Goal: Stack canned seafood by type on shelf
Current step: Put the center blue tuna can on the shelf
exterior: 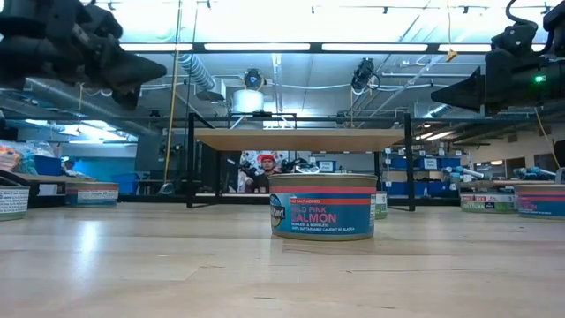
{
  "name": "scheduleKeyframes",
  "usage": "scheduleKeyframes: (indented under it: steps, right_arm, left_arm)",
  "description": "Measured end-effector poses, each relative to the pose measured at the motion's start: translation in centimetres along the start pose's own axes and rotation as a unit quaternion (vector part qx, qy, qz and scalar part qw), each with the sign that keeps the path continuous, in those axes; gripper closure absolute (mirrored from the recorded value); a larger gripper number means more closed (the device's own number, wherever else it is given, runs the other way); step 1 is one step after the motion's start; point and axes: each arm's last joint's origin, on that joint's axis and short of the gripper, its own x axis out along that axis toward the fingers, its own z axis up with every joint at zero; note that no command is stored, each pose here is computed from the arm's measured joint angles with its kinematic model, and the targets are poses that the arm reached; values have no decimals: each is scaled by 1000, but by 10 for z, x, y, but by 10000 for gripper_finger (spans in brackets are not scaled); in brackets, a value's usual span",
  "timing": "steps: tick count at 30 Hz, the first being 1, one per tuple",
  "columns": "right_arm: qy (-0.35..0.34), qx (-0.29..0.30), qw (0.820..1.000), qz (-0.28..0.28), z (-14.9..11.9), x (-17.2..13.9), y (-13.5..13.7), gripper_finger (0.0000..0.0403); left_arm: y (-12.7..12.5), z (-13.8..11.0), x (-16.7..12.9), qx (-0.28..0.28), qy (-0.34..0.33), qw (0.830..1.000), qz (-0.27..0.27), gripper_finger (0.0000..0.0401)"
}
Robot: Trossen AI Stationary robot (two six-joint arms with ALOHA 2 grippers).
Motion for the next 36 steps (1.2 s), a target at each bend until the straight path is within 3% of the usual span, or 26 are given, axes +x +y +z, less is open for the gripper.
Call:
scheduleKeyframes:
  steps: [6, 10, 17, 24, 29, 36]
  right_arm:
    - [0, 0, 1000, 0, 0, 0, 0, 341]
    - [0, 0, 1000, 0, 0, 0, 0, 341]
    - [0, 0, 1000, 0, 0, 0, 0, 341]
    - [0, 0, 1000, 0, 0, 0, 0, 341]
    - [0, 0, 1000, 0, 0, 0, 0, 341]
    - [0, 0, 1000, 0, 0, 0, 0, 341]
  left_arm:
    - [5, 12, 11, -9, 74, 992, 100, 394]
    - [5, 25, 17, -17, 88, 988, 124, 392]
    - [3, 47, 25, -2, 81, 989, 121, 386]
    - [1, 60, 26, 5, 137, 983, 122, 385]
    - [-9, 72, 34, 4, 139, 987, 75, 384]
    - [-27, 72, 58, 59, 184, 981, 18, 384]
